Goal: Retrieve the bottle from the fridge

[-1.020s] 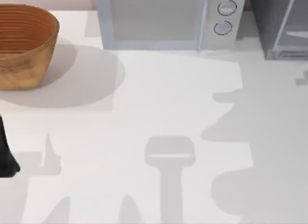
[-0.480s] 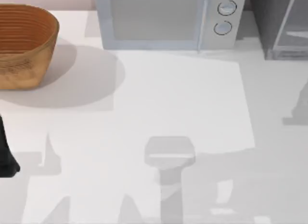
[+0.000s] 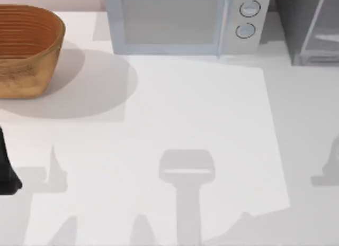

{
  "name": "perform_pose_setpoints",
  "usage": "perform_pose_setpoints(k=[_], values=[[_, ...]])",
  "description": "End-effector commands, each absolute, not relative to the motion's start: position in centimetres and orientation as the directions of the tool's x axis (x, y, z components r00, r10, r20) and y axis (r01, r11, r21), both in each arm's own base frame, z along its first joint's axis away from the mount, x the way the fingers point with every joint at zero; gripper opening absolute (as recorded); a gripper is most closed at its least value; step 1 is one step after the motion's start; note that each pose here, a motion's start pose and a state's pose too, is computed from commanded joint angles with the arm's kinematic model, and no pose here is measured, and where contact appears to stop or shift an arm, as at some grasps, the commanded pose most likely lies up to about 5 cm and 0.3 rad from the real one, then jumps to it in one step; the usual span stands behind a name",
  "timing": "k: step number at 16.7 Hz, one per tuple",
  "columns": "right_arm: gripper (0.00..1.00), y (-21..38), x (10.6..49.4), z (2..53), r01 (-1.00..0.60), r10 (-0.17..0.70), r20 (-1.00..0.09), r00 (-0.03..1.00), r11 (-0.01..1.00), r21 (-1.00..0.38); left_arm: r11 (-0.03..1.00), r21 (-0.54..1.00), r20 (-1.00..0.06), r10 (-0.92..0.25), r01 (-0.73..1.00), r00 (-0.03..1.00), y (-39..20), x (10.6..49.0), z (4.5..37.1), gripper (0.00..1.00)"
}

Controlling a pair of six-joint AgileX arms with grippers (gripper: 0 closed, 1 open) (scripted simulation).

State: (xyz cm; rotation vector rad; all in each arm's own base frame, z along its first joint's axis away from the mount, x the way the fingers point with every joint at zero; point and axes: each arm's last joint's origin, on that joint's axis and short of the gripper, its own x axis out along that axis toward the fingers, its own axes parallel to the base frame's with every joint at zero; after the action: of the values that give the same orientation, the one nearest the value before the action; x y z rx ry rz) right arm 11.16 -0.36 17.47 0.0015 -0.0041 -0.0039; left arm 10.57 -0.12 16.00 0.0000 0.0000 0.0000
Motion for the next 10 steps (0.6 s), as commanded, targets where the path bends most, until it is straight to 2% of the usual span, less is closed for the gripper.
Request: perform_pose_setpoints(k=[10], values=[[0.0, -0.15, 10.58, 16.05, 0.001, -0.001, 0.0, 1.0, 1.0, 0.002, 1.0, 0.0, 0.0, 0.0, 0.0, 1.0, -0.12, 10.57, 16.0, 1.0]])
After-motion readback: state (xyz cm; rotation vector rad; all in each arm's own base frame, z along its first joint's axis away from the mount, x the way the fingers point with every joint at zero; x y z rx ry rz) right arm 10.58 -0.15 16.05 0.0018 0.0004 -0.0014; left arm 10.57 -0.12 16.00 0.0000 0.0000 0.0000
